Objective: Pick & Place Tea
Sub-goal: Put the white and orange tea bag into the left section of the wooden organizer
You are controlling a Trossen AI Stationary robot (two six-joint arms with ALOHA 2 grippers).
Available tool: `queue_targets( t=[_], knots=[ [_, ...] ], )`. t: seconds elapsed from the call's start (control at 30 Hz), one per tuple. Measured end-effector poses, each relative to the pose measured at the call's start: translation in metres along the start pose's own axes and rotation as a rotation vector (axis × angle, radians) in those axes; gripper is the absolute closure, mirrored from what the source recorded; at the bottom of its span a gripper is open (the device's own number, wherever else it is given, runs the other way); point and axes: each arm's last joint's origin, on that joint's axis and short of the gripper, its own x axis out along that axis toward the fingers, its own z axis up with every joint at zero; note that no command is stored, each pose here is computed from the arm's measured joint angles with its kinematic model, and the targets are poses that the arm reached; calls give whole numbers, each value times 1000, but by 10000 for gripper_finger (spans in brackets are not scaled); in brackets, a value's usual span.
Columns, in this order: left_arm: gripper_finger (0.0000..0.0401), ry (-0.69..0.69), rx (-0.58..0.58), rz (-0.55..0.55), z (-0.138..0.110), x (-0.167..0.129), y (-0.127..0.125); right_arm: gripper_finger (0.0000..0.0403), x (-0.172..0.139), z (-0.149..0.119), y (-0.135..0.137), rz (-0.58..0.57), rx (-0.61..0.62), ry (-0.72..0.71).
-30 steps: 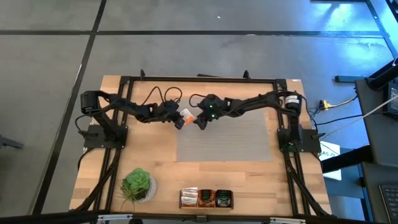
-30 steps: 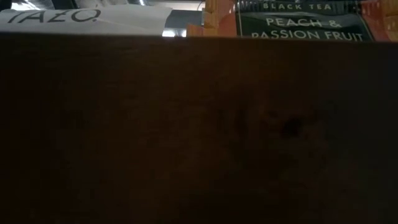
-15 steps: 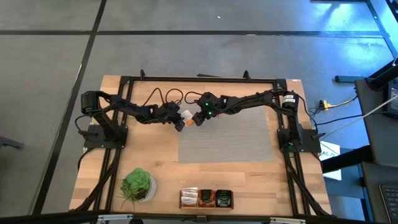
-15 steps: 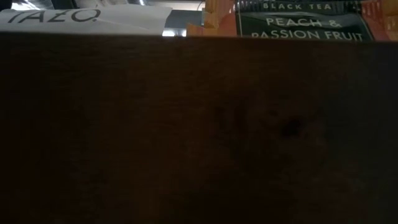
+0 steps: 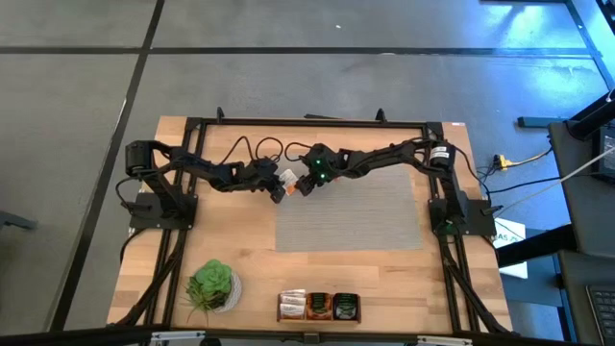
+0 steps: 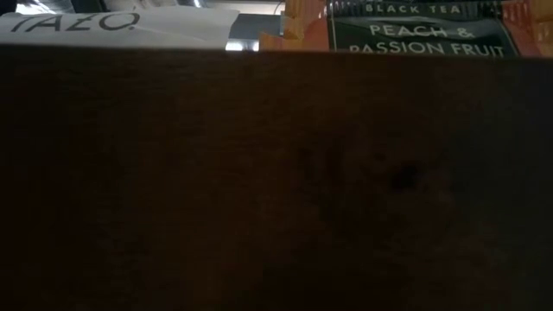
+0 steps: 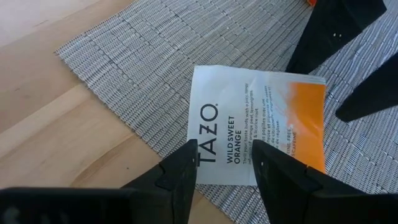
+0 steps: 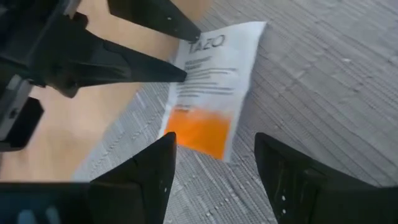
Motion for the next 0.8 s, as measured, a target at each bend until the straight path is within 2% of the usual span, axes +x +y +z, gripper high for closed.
queue_targets(
  t=[0.37, 0.8],
  knots=[
    [252, -4, 0, 5, 0, 0, 0, 191, 1, 0, 2, 37, 14, 9],
    [252, -6, -1, 8, 0, 0, 0, 284, 0, 1, 4, 90, 11, 20]
  ],
)
